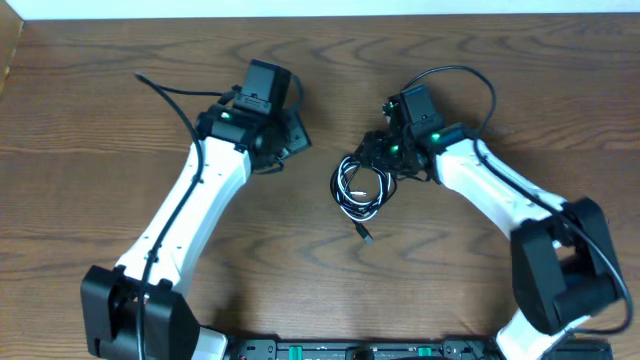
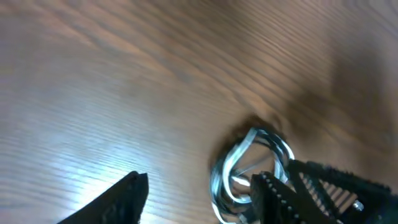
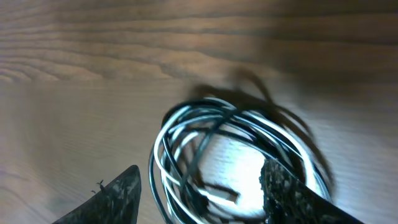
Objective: Untangle cables
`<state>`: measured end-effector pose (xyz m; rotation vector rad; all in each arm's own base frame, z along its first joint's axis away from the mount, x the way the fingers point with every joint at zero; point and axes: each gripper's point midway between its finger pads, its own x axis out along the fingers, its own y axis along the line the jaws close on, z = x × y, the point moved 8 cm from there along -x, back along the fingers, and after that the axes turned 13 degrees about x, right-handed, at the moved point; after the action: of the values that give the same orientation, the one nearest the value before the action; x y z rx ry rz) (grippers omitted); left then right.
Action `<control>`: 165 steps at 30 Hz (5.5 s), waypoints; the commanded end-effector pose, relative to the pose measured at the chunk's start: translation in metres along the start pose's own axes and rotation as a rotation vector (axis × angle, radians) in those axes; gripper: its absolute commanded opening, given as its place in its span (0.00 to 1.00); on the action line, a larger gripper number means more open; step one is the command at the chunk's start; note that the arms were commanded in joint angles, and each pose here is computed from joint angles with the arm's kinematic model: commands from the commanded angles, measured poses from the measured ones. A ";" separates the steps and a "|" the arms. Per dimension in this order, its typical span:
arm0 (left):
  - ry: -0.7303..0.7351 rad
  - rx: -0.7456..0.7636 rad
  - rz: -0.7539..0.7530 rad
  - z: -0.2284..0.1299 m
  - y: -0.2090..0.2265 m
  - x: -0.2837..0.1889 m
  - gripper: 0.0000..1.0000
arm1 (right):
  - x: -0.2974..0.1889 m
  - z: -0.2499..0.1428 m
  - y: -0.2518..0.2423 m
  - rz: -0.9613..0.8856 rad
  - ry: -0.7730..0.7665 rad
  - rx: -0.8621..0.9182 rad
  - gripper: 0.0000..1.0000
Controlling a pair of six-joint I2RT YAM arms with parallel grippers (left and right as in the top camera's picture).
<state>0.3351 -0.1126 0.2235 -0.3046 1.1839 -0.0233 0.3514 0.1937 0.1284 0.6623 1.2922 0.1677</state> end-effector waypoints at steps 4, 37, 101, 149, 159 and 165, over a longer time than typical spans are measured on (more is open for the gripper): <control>0.023 -0.075 0.108 0.005 0.038 0.002 0.59 | 0.023 -0.005 0.004 0.024 0.049 0.062 0.52; 0.183 0.112 -0.445 -0.006 -0.007 -0.007 0.59 | -0.149 -0.019 0.102 0.623 -0.031 -0.324 0.02; 0.185 -0.066 -0.247 -0.007 0.010 -0.001 0.71 | -0.273 -0.051 0.134 0.892 -0.356 -0.633 0.01; 0.161 -0.139 -0.137 -0.006 0.020 0.001 0.71 | -0.411 -0.041 0.145 1.423 -0.755 -0.361 0.01; 0.158 -0.142 -0.139 -0.005 0.019 0.001 0.72 | -0.364 -0.018 0.115 1.012 -0.789 -0.134 0.02; 0.159 -0.141 -0.141 -0.005 0.019 0.001 0.71 | -0.399 -0.015 0.124 1.216 -0.883 -0.125 0.01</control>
<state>0.3283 -0.0973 0.2196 -0.5224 1.3141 -0.1060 0.2675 0.1257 0.4951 1.1289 0.0771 0.7859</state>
